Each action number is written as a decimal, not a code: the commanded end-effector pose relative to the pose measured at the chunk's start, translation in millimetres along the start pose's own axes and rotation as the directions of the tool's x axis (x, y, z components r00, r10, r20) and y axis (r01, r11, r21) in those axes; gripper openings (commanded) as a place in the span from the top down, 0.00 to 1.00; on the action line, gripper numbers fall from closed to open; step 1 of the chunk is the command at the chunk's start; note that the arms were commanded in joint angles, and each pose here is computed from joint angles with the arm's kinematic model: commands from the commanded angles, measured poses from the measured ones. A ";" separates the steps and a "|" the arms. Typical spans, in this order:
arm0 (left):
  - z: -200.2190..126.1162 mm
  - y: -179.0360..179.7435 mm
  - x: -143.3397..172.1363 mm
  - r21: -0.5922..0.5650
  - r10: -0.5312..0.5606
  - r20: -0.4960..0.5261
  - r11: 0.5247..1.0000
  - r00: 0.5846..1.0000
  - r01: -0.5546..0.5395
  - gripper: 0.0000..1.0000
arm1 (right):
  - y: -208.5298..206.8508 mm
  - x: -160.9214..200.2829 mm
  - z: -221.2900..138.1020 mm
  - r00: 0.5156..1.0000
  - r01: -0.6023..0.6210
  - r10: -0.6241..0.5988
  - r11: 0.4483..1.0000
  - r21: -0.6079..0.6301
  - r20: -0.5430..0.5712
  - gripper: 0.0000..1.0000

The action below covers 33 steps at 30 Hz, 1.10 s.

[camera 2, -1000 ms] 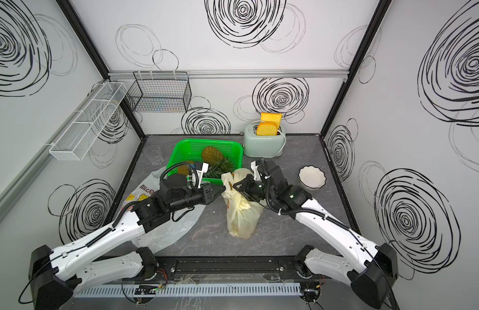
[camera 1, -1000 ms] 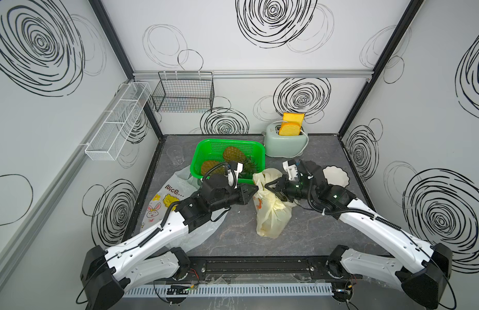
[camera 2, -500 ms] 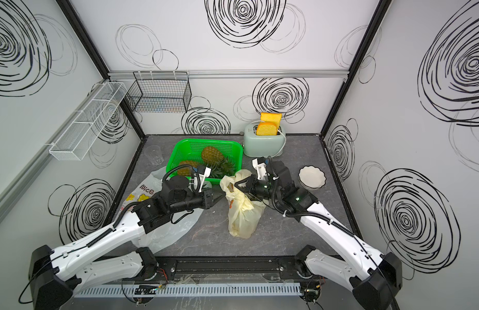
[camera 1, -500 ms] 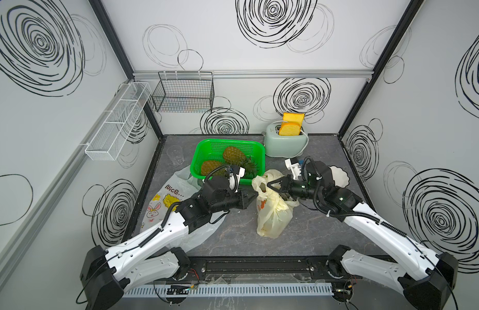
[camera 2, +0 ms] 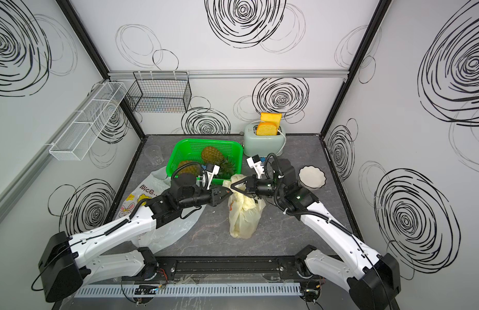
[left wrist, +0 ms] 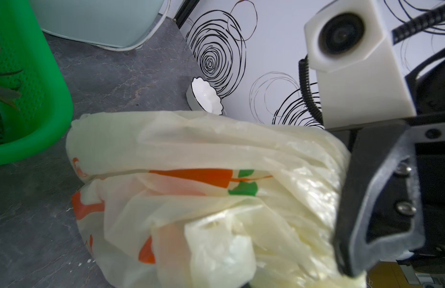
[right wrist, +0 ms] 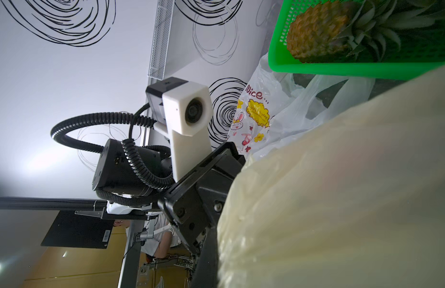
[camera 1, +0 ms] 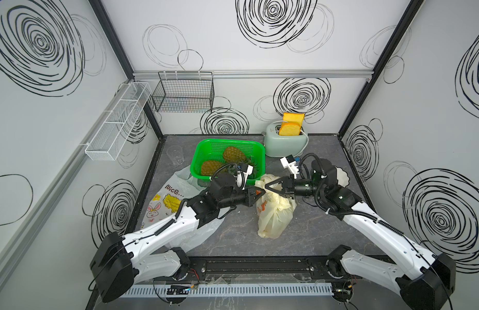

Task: Place the pineapple into a plastic bag & tie a knot
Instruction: Cross the plastic bag at the center of the board.

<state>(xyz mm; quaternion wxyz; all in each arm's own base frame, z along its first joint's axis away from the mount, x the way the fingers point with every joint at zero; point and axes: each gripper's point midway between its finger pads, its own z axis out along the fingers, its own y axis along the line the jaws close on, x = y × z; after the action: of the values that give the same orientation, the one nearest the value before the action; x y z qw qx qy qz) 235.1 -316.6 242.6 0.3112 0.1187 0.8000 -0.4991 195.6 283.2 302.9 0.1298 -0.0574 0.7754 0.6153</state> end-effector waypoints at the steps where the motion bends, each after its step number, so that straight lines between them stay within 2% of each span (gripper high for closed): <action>1: 2.6 26.8 11.6 -0.060 0.010 -0.016 0.998 1.000 -0.011 1.00 | 34.3 7.3 -8.0 0.993 0.100 -0.108 0.985 -0.141 -0.052 1.00; 5: -6.9 24.9 9.3 -0.067 0.036 0.012 0.997 0.999 -0.035 1.00 | 7.8 0.3 -13.0 0.997 0.075 -0.075 0.996 -0.057 -0.012 1.00; 10: -17.5 17.0 8.0 -0.064 0.128 0.035 0.990 0.991 -0.125 0.98 | 9.3 1.8 -13.8 0.998 0.059 -0.062 0.995 -0.086 -0.025 1.00; 18: -51.8 -19.4 -3.4 -0.022 0.367 0.168 0.929 0.915 -0.368 0.66 | 7.1 -0.2 -14.0 0.998 0.060 -0.063 0.996 -0.069 -0.030 1.00; 20: -65.0 -34.3 -9.6 -0.006 0.418 0.228 0.904 0.879 -0.428 0.56 | 6.3 -1.0 -14.4 0.998 0.061 -0.062 0.996 -0.064 -0.024 1.00; 22: -74.9 -49.2 -13.4 0.008 0.465 0.282 0.874 0.839 -0.487 0.53 | 6.6 -1.6 -14.5 0.998 0.062 -0.064 0.996 -0.064 -0.022 1.00; 26: -81.6 -76.4 -15.4 0.030 0.559 0.356 0.794 0.749 -0.607 0.55 | 9.5 -1.2 -15.1 0.997 0.067 -0.069 0.995 -0.072 -0.026 1.00; 33: -63.1 -74.8 -24.5 0.010 0.611 0.369 0.751 0.701 -0.660 0.68 | 15.3 -0.5 -17.2 0.997 0.074 -0.076 0.994 -0.085 -0.024 1.00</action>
<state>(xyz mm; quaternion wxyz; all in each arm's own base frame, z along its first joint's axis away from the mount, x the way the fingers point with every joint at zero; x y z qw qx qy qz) 187.8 -292.2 308.9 0.5427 0.3091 0.6484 -0.4353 196.3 271.1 293.7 0.1167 -0.0700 0.7703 0.6231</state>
